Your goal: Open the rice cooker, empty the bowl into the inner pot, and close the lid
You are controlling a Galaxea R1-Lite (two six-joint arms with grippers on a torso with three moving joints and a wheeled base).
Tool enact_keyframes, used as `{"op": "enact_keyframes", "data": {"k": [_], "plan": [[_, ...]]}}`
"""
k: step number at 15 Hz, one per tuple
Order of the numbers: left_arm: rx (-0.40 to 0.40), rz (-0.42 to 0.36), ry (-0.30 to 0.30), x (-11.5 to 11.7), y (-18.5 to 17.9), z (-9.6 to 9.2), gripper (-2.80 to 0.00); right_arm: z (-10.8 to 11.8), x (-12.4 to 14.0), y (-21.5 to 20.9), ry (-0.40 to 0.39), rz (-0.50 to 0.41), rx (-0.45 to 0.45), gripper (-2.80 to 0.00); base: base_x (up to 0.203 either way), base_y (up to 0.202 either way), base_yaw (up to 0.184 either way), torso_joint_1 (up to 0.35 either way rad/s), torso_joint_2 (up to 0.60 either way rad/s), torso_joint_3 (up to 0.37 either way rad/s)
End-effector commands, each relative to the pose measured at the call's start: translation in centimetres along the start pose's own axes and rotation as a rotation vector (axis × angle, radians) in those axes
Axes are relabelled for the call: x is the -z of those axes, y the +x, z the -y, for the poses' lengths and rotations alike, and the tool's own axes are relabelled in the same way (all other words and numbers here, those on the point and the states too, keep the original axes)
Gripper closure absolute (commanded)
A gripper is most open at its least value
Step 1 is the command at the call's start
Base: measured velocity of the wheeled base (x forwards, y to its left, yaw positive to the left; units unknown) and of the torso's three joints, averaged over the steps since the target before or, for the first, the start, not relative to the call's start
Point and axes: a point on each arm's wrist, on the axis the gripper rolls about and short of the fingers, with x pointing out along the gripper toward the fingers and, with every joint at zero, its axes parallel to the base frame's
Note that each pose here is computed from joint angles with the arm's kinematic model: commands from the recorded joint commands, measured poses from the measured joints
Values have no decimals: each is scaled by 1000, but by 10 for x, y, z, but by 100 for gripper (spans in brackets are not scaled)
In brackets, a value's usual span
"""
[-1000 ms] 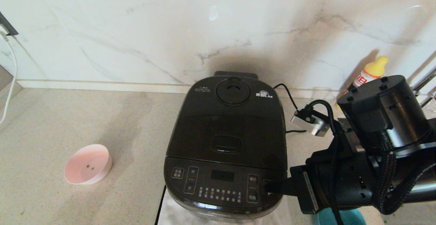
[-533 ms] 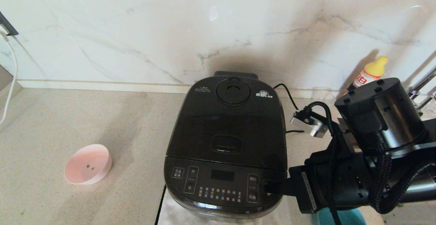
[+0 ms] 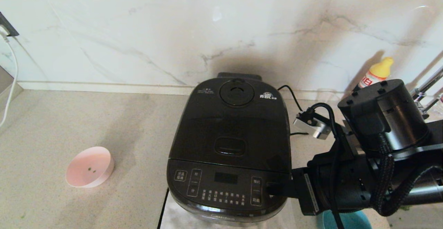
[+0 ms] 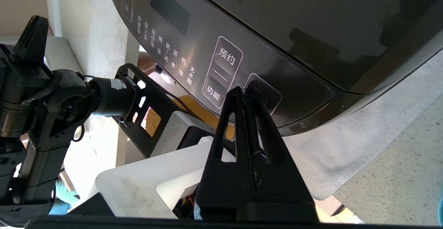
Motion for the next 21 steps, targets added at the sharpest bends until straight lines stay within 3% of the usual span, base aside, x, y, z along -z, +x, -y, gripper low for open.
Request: {"op": "enact_keyframes", "data": {"k": [1, 5, 13, 15, 17, 21], "plan": [[1, -10, 0, 2, 1, 0, 0, 2, 3, 3, 6, -15, 9, 0, 0, 0, 0, 0, 0, 0], [0, -10, 0, 2, 1, 0, 0, -2, -2, -4, -1, 16, -7, 0, 0, 0, 0, 0, 0, 0], [0, -10, 0, 2, 1, 0, 0, -22, -12, -63, -45, 208, -106, 0, 0, 0, 0, 0, 0, 0], [0, -10, 0, 2, 1, 0, 0, -26, -15, -88, -54, 298, -108, 0, 0, 0, 0, 0, 0, 0], [0, -10, 1, 2, 1, 0, 0, -25, -20, -111, -52, 431, -27, 0, 0, 0, 0, 0, 0, 0], [0, -10, 0, 2, 1, 0, 0, -6, -9, -154, -109, 658, 335, 0, 0, 0, 0, 0, 0, 0]]}}
